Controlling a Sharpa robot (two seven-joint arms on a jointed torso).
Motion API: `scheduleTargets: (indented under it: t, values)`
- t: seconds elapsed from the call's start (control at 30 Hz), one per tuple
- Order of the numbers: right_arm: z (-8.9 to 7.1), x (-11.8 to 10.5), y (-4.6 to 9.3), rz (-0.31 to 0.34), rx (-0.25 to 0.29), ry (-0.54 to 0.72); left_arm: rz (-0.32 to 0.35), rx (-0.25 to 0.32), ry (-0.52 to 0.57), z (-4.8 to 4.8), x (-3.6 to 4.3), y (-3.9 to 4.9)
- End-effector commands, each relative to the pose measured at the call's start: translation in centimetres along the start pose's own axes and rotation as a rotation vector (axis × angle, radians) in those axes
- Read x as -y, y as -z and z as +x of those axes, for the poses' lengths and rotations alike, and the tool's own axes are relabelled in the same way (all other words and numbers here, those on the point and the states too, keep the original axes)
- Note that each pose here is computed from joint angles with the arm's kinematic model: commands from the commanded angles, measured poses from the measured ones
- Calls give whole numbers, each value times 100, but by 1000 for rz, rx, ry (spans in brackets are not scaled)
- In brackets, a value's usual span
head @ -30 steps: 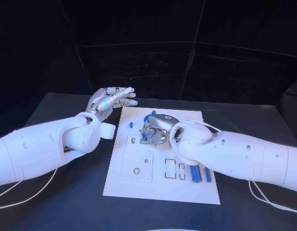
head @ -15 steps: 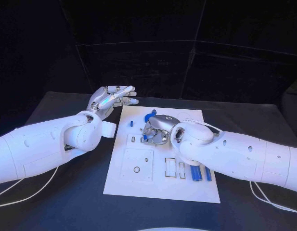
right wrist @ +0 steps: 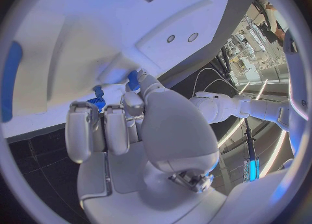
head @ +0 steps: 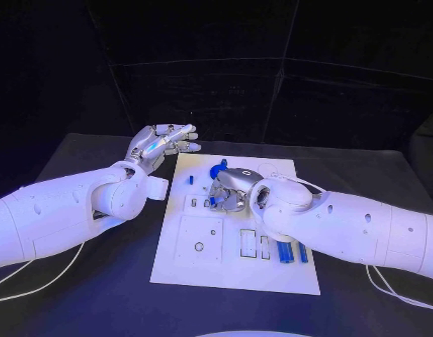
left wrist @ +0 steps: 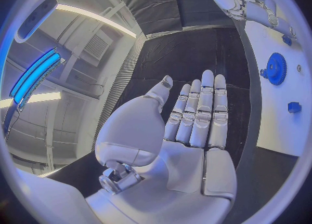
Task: Assemble the parts on the task board
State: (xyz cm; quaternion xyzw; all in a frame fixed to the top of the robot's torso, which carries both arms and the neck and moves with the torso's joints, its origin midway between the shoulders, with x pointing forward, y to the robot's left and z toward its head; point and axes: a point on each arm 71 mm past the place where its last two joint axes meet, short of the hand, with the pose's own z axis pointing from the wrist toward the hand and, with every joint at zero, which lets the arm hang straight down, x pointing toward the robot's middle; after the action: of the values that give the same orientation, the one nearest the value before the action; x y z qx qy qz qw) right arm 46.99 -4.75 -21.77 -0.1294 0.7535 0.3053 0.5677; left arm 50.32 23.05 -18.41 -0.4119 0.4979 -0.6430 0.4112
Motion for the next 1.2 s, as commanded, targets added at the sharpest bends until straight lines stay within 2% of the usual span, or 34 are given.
scheduleTargets:
  t: [0.03,0.4,0.8,1.2]
  values:
    - [57,33,11,29,-41,30,10,-11,9,12,15,-6]
    - [55,54,11,54,-38,51,10,-12,9,9,14,-6]
    - [40,49,12,55,-5,46,8,-13,10,8,13,-6]
    - [36,41,11,54,4,43,7,-13,10,9,12,-6]
